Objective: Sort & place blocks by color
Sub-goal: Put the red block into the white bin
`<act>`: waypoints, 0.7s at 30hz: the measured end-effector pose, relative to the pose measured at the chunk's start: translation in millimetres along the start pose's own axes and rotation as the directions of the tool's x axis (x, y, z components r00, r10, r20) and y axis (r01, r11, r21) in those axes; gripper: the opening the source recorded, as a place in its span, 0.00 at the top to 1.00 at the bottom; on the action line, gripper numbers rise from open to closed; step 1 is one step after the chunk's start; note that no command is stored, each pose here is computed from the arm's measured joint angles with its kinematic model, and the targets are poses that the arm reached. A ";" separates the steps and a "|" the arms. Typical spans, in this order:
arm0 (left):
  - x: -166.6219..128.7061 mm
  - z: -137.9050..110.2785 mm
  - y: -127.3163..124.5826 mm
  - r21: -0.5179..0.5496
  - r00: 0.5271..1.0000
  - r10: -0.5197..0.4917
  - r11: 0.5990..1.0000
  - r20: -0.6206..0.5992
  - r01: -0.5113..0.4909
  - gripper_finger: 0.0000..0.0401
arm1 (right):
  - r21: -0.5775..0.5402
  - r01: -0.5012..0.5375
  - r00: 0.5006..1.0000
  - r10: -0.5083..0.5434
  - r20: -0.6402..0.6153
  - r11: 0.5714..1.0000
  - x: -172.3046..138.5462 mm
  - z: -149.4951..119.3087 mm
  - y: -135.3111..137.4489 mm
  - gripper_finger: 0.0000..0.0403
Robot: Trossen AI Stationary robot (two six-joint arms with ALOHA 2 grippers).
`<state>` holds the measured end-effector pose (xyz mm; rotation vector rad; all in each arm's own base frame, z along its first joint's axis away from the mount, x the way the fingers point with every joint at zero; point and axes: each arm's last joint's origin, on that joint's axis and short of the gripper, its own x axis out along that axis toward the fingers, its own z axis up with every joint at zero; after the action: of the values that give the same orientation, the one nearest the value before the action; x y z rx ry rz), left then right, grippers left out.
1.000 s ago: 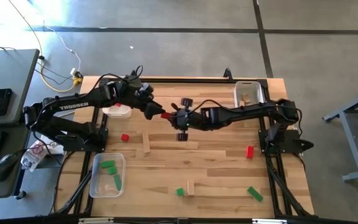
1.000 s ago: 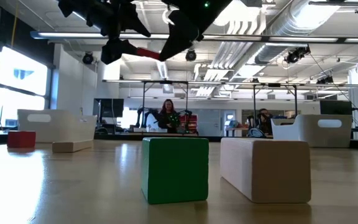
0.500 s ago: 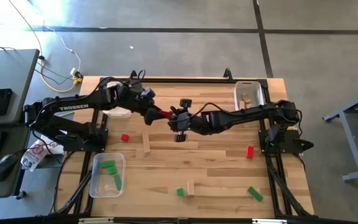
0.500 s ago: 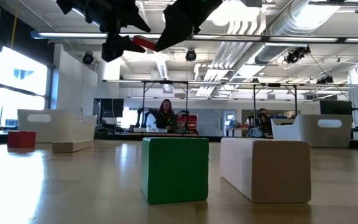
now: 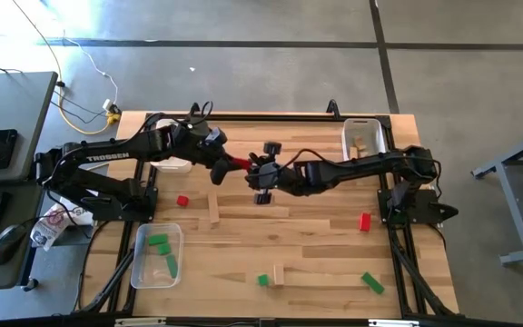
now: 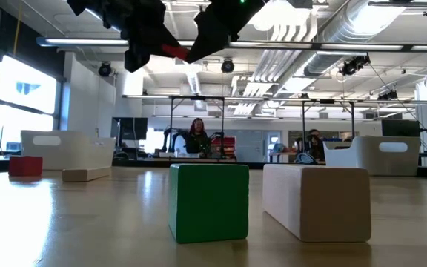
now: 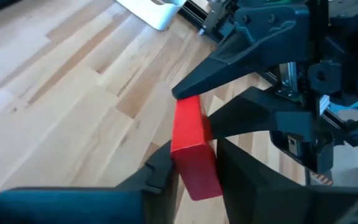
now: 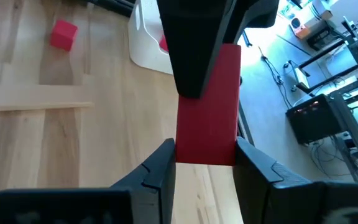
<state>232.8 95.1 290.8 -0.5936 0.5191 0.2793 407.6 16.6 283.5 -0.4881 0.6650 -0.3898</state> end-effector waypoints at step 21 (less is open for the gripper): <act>-0.2 -5.4 5.9 0.129 0.991 0.135 0.983 -0.021 -0.132 0.89 | -0.017 0.124 0.973 -0.125 -0.196 0.992 -9.9 -17.5 1.2 0.41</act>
<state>228.3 96.6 284.4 -0.4403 0.6025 0.3621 389.0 17.1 275.7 -0.5013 0.8286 -0.5606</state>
